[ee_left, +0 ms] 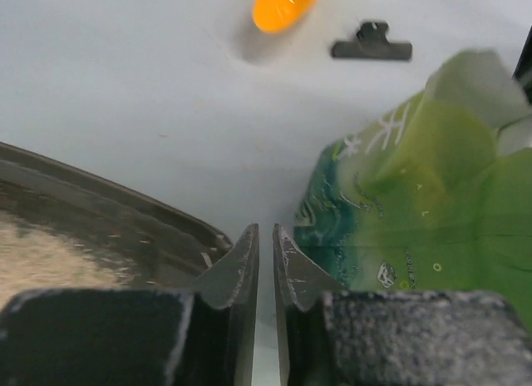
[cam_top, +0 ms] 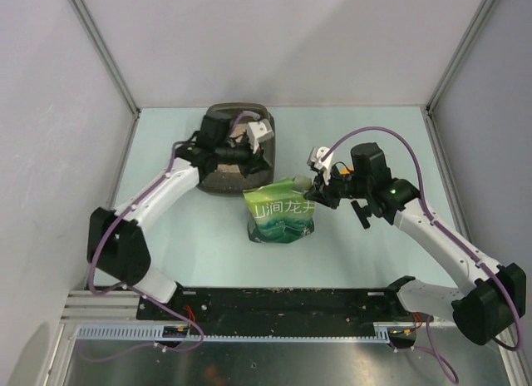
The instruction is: Fill the litter box with clean litter
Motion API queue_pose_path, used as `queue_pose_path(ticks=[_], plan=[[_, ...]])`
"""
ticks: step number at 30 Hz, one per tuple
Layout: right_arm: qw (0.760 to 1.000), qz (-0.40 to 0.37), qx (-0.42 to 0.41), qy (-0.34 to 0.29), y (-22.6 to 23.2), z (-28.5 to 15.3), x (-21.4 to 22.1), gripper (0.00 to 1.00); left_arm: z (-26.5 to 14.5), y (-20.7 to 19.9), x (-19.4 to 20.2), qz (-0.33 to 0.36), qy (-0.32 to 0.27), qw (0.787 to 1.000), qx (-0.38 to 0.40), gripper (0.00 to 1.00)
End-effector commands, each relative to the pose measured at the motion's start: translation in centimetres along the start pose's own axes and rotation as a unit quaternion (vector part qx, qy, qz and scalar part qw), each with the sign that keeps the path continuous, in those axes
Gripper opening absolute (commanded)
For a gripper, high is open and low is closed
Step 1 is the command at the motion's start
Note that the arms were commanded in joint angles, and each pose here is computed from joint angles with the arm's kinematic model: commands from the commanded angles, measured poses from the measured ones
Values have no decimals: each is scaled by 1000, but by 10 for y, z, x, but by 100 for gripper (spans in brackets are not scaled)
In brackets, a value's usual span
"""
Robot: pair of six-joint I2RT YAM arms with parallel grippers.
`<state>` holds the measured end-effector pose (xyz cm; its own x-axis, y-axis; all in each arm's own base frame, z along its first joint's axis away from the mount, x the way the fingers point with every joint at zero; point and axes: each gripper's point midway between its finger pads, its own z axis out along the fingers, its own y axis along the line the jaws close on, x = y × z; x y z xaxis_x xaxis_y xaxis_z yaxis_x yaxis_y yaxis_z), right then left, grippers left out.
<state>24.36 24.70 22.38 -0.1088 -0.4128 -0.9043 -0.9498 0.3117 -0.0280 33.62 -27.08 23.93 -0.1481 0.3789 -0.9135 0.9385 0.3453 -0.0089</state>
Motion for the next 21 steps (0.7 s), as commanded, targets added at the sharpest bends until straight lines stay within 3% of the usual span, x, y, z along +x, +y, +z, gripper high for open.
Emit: queue_pose_path(ticks=[1, 17, 21], plan=[[1000, -7, 15, -12, -8, -2, -6, 12, 21, -20, -14, 23, -33, 998, 41, 15], [997, -17, 74, 4, -32, -17, 1, 22, 82, -77, -26, 14, -70, 981, 182, 15], [996, -14, 89, 11, -38, -19, 5, 35, 81, -80, -28, 10, -74, 978, 193, 15]])
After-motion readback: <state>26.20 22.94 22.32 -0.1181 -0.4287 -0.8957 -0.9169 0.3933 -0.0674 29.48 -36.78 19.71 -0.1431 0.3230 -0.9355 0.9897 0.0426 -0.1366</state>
